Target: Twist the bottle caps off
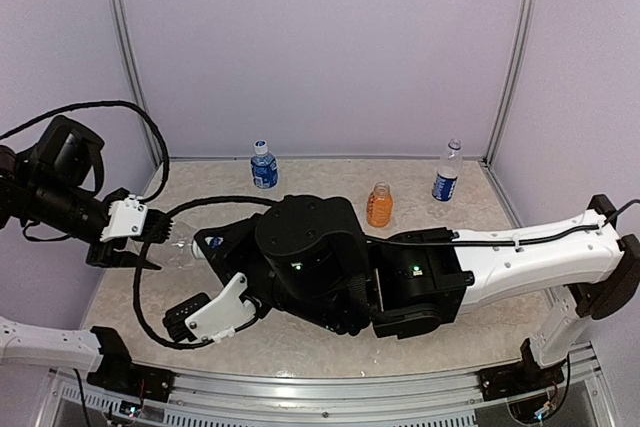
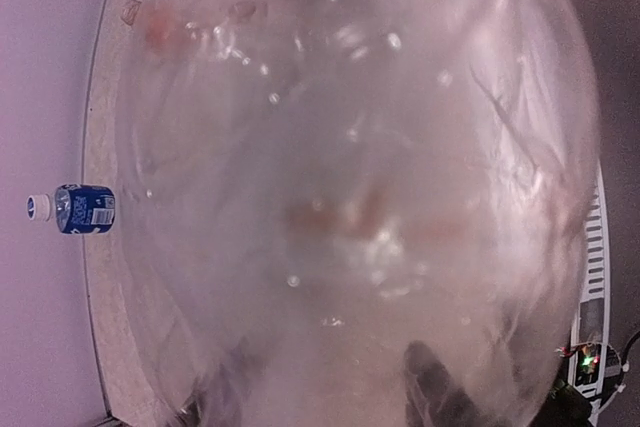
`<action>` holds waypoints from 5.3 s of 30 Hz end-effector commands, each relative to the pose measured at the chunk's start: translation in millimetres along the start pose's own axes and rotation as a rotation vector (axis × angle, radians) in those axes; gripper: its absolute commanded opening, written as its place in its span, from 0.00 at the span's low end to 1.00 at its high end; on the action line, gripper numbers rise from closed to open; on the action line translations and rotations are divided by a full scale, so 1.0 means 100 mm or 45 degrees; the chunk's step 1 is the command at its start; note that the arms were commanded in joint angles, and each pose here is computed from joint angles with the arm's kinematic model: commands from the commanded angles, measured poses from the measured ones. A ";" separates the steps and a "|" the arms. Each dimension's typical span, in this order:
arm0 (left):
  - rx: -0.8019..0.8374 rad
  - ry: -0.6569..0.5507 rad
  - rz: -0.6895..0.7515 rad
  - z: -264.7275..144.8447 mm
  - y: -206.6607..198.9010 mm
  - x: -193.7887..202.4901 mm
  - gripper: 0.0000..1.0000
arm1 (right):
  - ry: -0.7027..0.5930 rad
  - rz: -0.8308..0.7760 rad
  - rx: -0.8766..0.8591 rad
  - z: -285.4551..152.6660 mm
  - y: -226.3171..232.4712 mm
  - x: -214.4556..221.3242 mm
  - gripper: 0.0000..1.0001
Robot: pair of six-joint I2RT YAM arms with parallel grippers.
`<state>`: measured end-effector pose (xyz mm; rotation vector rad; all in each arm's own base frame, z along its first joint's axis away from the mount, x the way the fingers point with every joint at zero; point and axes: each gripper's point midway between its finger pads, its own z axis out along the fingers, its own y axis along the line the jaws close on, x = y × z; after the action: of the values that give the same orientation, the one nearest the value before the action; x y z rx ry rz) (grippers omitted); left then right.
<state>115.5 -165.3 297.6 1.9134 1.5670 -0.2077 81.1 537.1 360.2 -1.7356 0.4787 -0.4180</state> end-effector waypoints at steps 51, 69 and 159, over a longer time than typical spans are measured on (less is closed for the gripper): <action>-0.877 0.065 0.227 -0.01 1.37 -0.14 0.26 | -0.428 2.435 -0.432 0.31 -0.27 1.15 0.00; 0.102 -0.217 0.031 -0.11 -0.11 -0.34 0.24 | 0.117 0.397 -0.183 0.10 0.24 0.26 0.00; 0.269 0.094 0.004 0.24 -0.41 0.24 0.18 | 0.249 -0.499 0.268 -0.28 0.09 0.18 0.00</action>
<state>126.6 -182.9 274.9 1.9867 1.5042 -0.2180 78.4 508.4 342.0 -1.6153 0.2424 -0.7775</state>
